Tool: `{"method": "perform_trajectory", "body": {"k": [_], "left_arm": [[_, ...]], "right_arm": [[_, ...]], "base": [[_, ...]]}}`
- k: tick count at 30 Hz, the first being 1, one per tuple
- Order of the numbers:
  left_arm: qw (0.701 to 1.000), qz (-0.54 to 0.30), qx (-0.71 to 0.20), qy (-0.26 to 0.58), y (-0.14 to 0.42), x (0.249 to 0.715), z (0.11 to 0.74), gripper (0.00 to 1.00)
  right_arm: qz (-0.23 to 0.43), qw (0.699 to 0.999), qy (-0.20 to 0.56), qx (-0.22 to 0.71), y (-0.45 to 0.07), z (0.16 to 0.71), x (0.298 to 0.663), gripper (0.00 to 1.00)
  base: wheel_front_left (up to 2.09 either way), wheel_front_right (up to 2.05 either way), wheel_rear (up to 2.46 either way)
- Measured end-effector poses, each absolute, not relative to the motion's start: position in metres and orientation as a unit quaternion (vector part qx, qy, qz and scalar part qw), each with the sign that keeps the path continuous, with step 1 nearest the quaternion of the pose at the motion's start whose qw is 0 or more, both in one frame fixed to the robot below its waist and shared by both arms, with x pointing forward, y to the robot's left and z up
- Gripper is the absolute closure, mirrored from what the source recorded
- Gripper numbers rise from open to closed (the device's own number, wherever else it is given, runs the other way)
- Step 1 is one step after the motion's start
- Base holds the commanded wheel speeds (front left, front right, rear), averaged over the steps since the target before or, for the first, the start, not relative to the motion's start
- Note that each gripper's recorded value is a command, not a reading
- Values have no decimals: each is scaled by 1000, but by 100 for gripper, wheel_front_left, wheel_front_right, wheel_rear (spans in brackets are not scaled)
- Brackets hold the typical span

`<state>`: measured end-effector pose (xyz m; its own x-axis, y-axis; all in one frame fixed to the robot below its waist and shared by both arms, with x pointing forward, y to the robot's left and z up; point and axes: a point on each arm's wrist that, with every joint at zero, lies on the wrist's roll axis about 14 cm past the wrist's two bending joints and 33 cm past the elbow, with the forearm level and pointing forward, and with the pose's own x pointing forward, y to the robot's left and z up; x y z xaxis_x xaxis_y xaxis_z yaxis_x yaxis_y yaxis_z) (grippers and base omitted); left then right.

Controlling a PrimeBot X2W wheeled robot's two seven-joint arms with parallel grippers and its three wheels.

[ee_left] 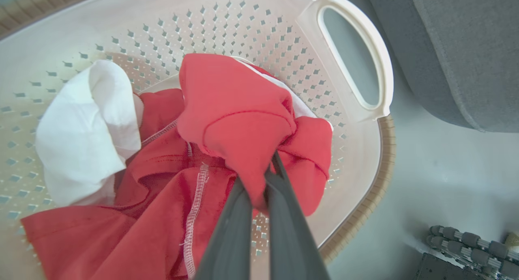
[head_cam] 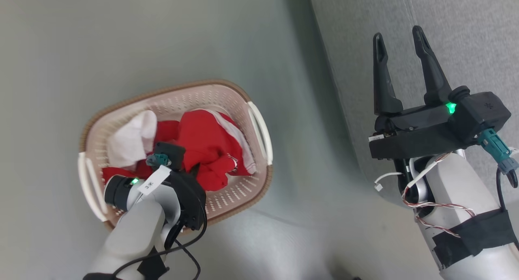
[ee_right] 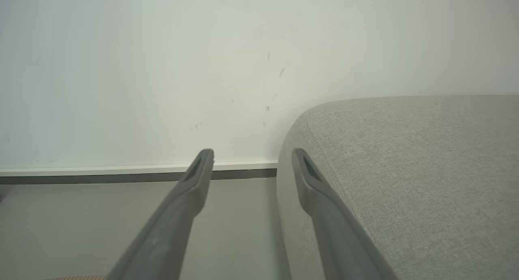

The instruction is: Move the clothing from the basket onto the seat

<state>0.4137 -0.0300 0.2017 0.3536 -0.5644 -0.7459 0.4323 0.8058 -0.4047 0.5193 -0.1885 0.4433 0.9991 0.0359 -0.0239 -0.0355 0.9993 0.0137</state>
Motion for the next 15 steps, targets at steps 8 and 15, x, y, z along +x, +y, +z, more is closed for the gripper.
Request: {"method": "perform_trajectory", "body": {"k": [8, 15], "left_arm": [[852, -273, -82, 440, -9, 416, 230, 100], [883, -242, -95, 391, 12, 422, 262, 100]], "right_arm": [[43, 999, -1, 1, -179, 460, 515, 0], [65, 998, -11, 13, -164, 473, 507, 0]], "base": [[0, 0, 0], [0, 0, 0]]}}
